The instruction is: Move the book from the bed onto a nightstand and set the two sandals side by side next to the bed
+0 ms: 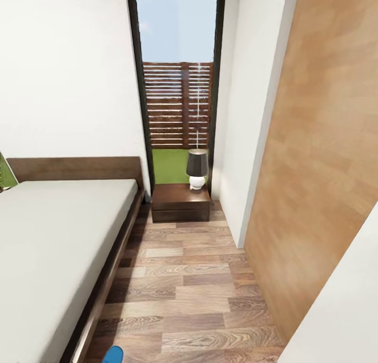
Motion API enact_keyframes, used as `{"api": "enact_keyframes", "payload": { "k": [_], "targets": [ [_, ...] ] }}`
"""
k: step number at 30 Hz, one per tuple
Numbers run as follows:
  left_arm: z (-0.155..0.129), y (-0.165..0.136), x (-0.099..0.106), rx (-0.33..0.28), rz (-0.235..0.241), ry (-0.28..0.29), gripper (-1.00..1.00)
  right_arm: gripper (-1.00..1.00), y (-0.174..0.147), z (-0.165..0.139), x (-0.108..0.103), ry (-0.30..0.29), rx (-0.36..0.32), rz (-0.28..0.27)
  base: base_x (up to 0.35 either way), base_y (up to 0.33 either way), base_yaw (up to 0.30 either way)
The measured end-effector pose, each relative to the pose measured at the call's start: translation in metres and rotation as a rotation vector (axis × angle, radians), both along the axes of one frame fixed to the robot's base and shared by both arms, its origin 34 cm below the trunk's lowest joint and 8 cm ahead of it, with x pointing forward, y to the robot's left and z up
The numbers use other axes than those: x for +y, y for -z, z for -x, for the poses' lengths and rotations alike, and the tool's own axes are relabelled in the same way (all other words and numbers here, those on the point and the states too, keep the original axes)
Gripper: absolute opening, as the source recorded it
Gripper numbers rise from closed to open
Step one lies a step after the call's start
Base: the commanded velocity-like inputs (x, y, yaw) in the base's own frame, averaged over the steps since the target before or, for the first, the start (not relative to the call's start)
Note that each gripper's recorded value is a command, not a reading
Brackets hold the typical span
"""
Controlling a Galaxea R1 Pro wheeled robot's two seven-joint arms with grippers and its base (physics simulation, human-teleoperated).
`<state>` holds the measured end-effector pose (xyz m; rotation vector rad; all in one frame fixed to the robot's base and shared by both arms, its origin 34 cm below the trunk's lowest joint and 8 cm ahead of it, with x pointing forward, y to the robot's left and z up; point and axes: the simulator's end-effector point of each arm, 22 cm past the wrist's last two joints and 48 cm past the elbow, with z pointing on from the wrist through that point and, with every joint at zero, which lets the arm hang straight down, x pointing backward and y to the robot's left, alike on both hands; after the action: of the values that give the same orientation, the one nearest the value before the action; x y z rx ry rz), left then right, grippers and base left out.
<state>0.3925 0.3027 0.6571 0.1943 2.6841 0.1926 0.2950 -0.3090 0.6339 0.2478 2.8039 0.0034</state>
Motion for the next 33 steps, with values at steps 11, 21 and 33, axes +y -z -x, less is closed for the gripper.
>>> {"api": "enact_keyframes", "payload": {
  "k": [11,21,33],
  "targets": [
    [-0.0001,0.0,0.0,0.0,0.0,0.0,-1.0,1.0,0.0001,-0.0001,0.0018,-0.001,0.0,-0.003,0.001,0.0,0.009],
    [0.0002,-0.0001,0.0002,0.0,-0.001,0.0,-1.0,1.0,0.0001,0.0,0.0017,-0.001,0.0,-0.002,0.051,-0.05,0.155],
    [-0.0002,-0.0001,0.0001,-0.001,0.0,0.0,-1.0,1.0,0.0001,0.0,0.0018,-0.001,0.0,-0.003,0.075,-0.073,0.134]
  ]
}}
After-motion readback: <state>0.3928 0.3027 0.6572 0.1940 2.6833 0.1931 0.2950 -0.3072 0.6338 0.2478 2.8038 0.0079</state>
